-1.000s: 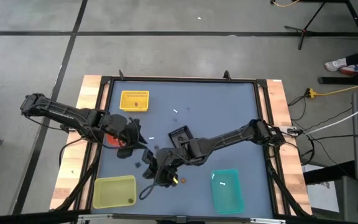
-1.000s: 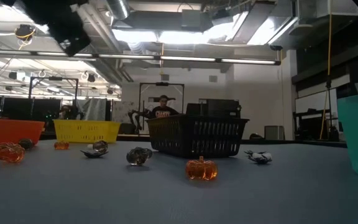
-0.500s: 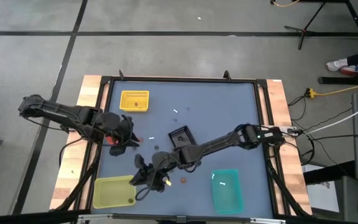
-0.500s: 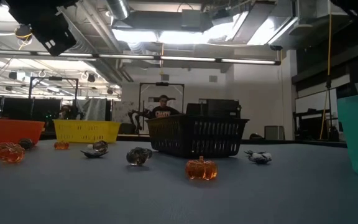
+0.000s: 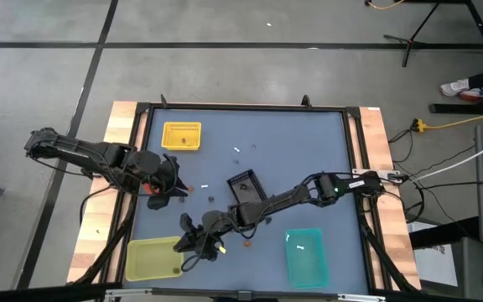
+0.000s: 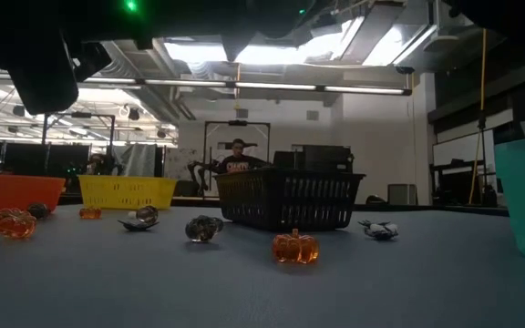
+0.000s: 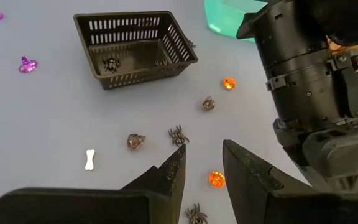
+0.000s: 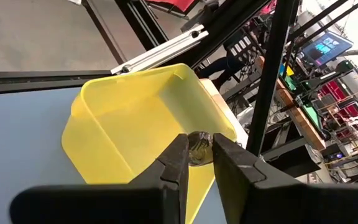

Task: Sort Halloween decoration
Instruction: Put the black skull toy into the bottom yellow bin

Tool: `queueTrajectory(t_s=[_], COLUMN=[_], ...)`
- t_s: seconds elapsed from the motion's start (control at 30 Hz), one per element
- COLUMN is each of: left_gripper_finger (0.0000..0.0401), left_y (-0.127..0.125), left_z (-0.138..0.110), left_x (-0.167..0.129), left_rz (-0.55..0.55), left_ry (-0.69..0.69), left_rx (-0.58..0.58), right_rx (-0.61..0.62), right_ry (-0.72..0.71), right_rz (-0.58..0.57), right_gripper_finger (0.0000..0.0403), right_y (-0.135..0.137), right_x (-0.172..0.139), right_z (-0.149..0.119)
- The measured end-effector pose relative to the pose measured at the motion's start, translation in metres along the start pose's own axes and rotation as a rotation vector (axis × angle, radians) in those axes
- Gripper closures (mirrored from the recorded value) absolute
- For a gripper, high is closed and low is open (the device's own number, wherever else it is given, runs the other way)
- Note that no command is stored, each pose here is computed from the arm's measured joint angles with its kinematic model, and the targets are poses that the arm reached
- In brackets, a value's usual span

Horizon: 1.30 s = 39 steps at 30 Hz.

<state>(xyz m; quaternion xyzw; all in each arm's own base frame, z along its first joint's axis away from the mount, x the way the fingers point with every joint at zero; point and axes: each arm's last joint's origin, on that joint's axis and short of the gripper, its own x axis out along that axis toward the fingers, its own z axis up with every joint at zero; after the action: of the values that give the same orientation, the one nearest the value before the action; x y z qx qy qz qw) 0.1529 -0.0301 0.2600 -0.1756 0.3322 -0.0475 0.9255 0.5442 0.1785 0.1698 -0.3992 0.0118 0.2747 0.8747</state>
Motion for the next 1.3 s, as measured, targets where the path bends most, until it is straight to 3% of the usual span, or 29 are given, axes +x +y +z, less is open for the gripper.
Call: queueTrajectory(t_s=[0.43, 0.87, 1.0, 1.17, 1.3], left_gripper_finger=[0.0309, 0.0309, 0.0310, 0.0309, 0.0309], left_y=[0.000, 0.000, 0.000, 0.002, 0.003], left_z=[0.000, 0.000, 0.000, 0.001, 0.004], left_x=[0.000, 0.000, 0.000, 0.000, 0.003], left_rz=[0.000, 0.000, 0.001, 0.067, 0.142], left_ry=[-0.001, -0.002, -0.003, -0.035, -0.079], left_rx=[0.001, 0.001, 0.001, 0.000, -0.001], right_rx=[-0.005, -0.005, -0.004, -0.058, -0.081], right_ry=[-0.015, -0.005, 0.123, 0.420, 0.593], right_rz=[-0.015, -0.026, -0.128, -0.243, -0.142], right_gripper_finger=[0.0333, 0.0188, 0.0173, 0.0176, 0.0182], right_y=[-0.002, -0.002, -0.003, -0.015, -0.029], right_x=[0.000, 0.000, 0.000, -0.016, -0.043], right_z=[0.002, 0.002, 0.000, 0.014, 0.030])
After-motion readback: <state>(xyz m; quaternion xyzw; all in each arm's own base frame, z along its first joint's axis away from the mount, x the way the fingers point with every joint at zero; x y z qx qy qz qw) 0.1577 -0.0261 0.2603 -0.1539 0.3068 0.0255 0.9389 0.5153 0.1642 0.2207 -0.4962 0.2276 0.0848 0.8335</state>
